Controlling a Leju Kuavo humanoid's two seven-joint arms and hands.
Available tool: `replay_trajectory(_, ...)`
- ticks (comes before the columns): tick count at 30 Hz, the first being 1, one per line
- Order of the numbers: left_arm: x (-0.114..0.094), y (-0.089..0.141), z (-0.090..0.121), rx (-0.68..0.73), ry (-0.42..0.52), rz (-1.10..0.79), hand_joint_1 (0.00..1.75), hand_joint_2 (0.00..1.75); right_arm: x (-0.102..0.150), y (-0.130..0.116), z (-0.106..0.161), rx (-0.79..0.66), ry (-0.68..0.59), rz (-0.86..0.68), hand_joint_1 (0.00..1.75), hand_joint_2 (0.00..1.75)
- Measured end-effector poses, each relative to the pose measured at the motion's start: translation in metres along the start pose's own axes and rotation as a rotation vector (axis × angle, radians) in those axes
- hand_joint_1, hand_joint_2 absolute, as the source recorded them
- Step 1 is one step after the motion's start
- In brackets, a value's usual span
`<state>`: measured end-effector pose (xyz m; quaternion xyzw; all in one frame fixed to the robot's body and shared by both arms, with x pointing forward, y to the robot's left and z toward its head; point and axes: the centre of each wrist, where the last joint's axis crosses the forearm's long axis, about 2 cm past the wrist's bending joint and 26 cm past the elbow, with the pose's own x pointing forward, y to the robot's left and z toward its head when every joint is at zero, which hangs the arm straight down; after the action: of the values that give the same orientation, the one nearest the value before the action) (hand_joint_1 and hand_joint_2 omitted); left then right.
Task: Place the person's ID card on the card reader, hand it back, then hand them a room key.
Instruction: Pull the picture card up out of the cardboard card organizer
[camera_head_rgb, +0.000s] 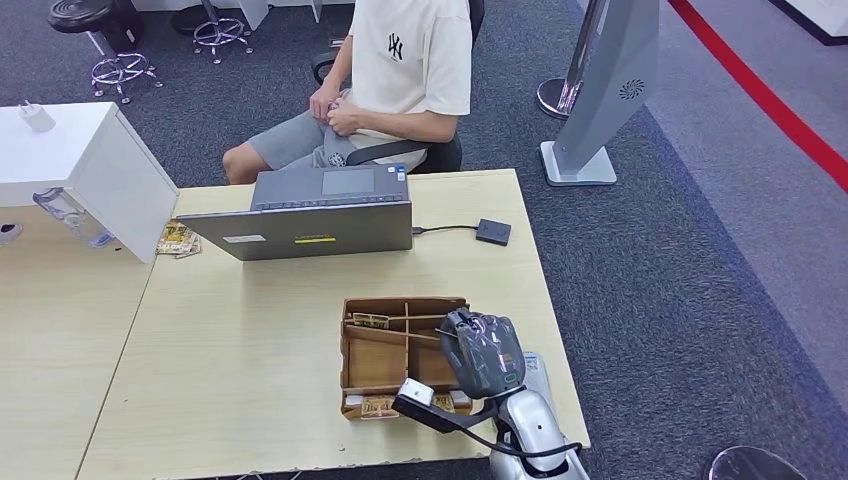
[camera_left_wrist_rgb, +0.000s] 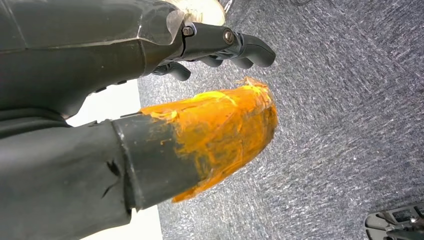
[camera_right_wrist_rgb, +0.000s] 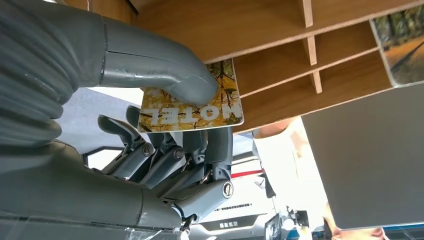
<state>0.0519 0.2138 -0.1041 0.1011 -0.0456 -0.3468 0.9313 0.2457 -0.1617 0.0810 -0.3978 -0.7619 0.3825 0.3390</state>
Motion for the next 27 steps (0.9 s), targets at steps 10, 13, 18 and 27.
replay_trajectory(10,0.0,0.0,0.0,0.0,-0.006,0.003,0.0,0.0,-0.001,-0.013,-0.004,-0.119,-0.053,-0.11,1.75,1.75)
replay_trajectory(13,0.001,-0.002,0.001,0.0,-0.011,0.006,0.0,0.0,0.003,-0.022,-0.008,-0.229,-0.038,-0.211,1.75,1.75)
replay_trajectory(18,0.004,-0.005,0.002,-0.003,-0.015,0.015,0.0,0.0,0.006,-0.046,-0.018,-0.423,0.075,-0.38,1.75,1.75)
replay_trajectory(27,0.007,-0.009,0.004,-0.009,-0.02,0.023,0.0,0.0,0.02,-0.081,-0.029,-0.591,0.081,-0.514,1.75,1.75)
